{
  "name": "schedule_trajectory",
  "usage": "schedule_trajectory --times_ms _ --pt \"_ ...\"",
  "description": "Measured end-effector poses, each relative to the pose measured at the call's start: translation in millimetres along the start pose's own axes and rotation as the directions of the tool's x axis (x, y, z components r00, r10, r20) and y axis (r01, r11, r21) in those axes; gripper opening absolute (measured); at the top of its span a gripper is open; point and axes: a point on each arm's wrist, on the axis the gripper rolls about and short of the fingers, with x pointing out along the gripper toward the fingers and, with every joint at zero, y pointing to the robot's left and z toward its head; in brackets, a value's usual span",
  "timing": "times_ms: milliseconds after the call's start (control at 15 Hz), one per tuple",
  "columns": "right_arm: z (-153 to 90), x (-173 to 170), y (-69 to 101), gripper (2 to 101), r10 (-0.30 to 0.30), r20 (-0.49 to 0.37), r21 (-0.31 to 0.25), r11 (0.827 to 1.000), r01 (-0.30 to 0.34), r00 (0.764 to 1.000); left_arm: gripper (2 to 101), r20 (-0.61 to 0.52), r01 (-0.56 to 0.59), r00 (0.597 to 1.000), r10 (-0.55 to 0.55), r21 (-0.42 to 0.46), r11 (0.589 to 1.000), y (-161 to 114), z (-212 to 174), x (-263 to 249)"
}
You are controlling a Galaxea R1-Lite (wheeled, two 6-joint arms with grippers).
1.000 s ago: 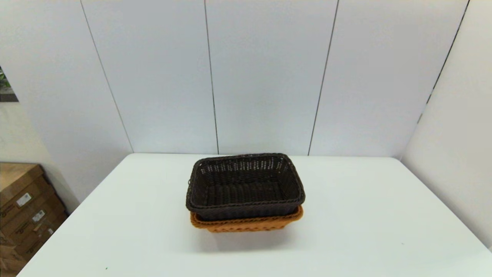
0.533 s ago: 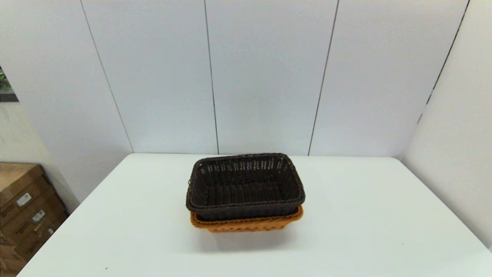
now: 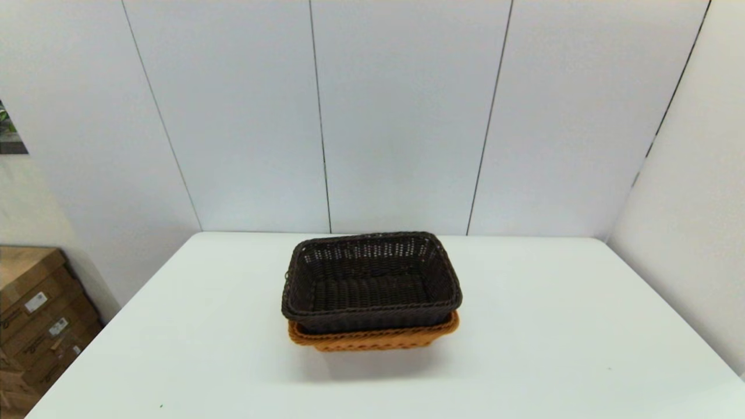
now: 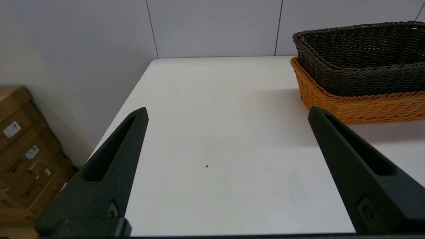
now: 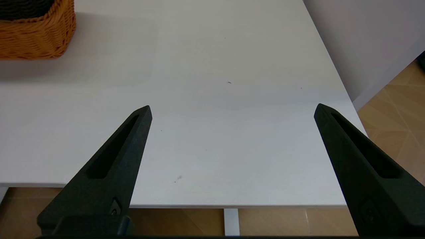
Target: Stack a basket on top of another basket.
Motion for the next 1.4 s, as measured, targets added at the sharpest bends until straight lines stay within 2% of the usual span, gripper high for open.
schedule_trajectory --times_ms 1400 --pt "0.0 0.1 0.0 97.1 0.000 -0.001 0.000 1.000 0.000 1.000 97.8 0.000 0.000 1.000 0.000 0.000 1.000 0.0 0.0 0.0"
